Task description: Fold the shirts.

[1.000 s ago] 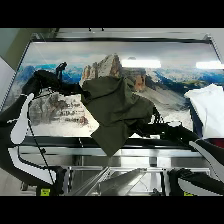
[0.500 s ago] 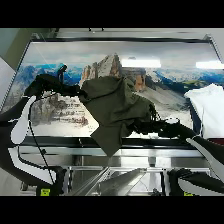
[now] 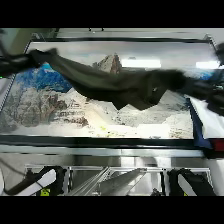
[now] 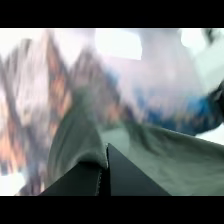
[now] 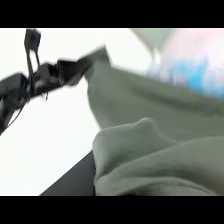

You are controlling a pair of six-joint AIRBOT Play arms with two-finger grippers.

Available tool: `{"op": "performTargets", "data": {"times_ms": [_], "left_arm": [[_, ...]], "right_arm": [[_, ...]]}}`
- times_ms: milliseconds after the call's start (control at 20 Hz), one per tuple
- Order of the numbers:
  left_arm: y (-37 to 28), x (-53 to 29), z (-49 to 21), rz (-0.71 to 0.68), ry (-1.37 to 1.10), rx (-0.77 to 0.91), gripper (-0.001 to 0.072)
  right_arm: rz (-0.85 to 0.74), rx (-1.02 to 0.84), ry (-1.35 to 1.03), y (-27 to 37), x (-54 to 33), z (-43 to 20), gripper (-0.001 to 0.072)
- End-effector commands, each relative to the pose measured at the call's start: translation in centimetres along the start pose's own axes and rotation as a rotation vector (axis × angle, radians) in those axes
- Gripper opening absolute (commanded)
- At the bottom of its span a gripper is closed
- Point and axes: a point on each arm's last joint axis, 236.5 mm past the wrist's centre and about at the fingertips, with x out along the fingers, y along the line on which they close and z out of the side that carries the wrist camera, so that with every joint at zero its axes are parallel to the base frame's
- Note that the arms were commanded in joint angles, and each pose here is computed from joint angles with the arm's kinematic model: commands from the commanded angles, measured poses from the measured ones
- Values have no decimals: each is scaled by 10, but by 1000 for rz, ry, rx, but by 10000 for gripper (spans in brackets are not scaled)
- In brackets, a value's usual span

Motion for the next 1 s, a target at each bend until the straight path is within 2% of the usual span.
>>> {"op": "performTargets", "data": {"times_ms": [0,100,200,300,400,600,850,950], "left_arm": [[-124,-129,64,-16,-386,218,12],[-183,-190,70,38,-578,378,12],[-207,-230,70,143,-703,487,12],[-198,-230,67,192,-679,505,12],[-173,-203,68,165,-590,451,12],[-100,-96,43,72,-267,307,12],[23,49,-24,161,71,196,13],[78,97,-50,225,125,155,12]], "right_arm": [[1,-441,-192,147,-56,72,22],[-33,-587,-250,193,-70,78,22],[-103,-668,-307,211,-80,83,22],[-181,-685,-321,199,-85,89,22],[-205,-643,-287,172,-83,96,21],[-241,-403,-155,66,-67,102,21],[-320,-66,15,-115,-35,66,22],[-332,58,79,-183,-16,37,21]]}}
